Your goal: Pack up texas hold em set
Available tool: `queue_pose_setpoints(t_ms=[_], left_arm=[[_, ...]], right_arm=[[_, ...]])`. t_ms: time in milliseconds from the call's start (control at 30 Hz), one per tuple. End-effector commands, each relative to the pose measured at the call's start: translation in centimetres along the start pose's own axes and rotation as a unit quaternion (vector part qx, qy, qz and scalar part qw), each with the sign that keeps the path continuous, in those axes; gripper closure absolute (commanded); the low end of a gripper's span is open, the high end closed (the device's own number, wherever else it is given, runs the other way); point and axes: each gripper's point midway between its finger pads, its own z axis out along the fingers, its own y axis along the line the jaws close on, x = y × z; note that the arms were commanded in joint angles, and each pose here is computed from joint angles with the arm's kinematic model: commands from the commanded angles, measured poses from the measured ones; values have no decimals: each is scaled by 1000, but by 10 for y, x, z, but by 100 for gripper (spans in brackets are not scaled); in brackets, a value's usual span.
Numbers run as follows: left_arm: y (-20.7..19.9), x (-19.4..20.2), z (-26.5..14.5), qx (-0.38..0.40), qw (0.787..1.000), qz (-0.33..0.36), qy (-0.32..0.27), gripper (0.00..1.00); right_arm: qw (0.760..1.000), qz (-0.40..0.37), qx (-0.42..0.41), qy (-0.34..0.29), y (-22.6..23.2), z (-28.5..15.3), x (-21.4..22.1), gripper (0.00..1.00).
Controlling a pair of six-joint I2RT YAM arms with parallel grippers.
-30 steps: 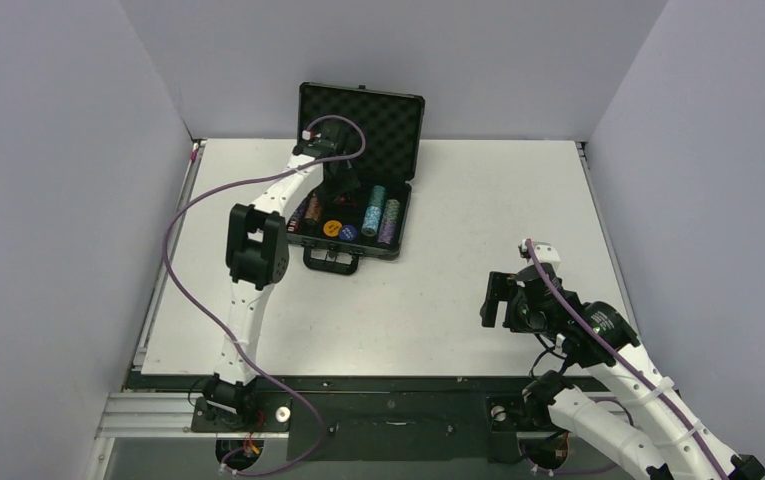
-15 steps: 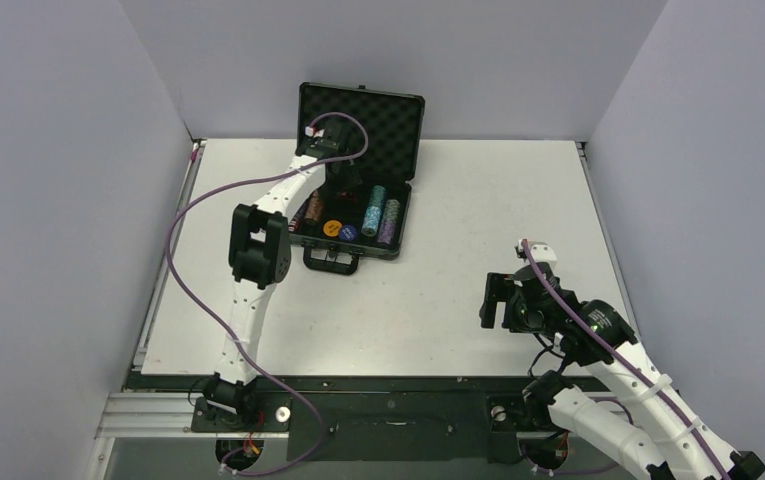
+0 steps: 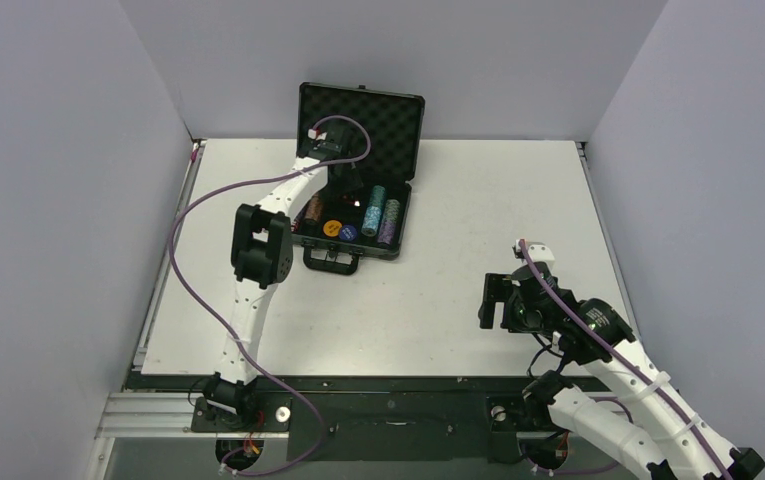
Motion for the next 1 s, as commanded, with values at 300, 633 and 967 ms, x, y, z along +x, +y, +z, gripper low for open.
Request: queue_pose_setpoints(t_ms=[300, 633, 967], left_arm=[[25, 8, -5, -44, 999, -6, 3, 86], [41, 16, -16, -65, 998, -9, 5, 78], [40, 10, -28, -60, 998, 0, -4, 42]], right_arm=[[1000, 2, 4, -8, 0, 0, -4, 18], [1000, 6, -1, -8, 2, 0, -3, 18], [1000, 6, -4, -7, 3, 0, -2, 18]])
